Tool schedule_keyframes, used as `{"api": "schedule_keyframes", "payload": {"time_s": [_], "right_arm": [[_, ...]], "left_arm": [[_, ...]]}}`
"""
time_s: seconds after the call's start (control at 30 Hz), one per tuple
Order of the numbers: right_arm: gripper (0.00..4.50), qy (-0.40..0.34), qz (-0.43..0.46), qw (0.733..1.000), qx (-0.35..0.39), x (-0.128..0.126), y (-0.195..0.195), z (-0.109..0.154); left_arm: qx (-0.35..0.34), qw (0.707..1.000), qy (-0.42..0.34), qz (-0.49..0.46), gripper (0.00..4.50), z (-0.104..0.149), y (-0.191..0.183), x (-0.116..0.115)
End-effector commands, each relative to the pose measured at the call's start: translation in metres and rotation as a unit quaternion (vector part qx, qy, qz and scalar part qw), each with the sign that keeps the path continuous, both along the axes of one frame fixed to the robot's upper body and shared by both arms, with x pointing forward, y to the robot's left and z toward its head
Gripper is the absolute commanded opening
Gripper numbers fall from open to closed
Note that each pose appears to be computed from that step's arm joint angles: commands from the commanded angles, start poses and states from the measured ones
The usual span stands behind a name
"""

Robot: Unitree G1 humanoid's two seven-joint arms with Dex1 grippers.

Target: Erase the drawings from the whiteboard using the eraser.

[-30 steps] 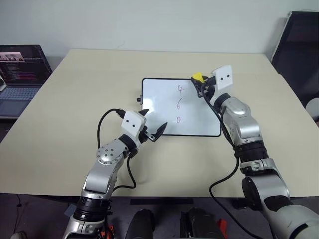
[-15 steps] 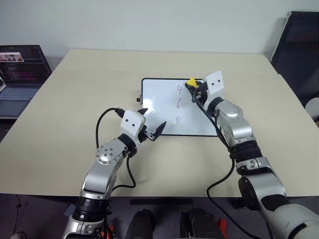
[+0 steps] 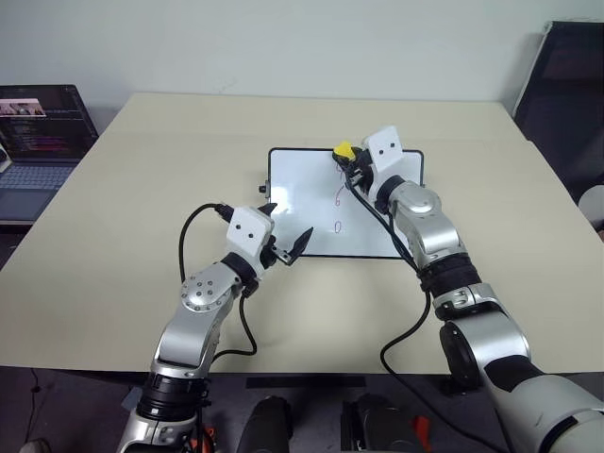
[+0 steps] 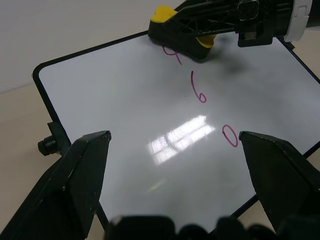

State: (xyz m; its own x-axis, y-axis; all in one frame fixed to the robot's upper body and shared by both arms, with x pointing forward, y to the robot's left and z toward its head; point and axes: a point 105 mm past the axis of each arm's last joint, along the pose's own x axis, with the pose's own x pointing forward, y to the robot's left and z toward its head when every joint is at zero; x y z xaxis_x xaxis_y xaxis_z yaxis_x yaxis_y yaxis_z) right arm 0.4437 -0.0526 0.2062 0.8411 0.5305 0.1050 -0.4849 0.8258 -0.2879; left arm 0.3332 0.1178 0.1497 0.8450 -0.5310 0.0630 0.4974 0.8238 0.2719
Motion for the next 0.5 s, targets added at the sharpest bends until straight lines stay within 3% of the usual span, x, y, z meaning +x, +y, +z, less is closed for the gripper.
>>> {"api": "schedule_keyframes", "payload": {"time_s": [0.03,0.5], "right_arm": [[0.87,-0.025,0.000,1.000,-0.011,-0.001,0.004,0.010],[0.87,0.008,0.008,0.999,-0.030,-0.014,0.005,-0.021]], "left_arm": [[-0.006,0.999,-0.032,0.007,4.50,0.016,0.004,-0.003],[-0.007,0.999,-0.030,0.010,4.50,0.013,0.005,-0.003]]}}
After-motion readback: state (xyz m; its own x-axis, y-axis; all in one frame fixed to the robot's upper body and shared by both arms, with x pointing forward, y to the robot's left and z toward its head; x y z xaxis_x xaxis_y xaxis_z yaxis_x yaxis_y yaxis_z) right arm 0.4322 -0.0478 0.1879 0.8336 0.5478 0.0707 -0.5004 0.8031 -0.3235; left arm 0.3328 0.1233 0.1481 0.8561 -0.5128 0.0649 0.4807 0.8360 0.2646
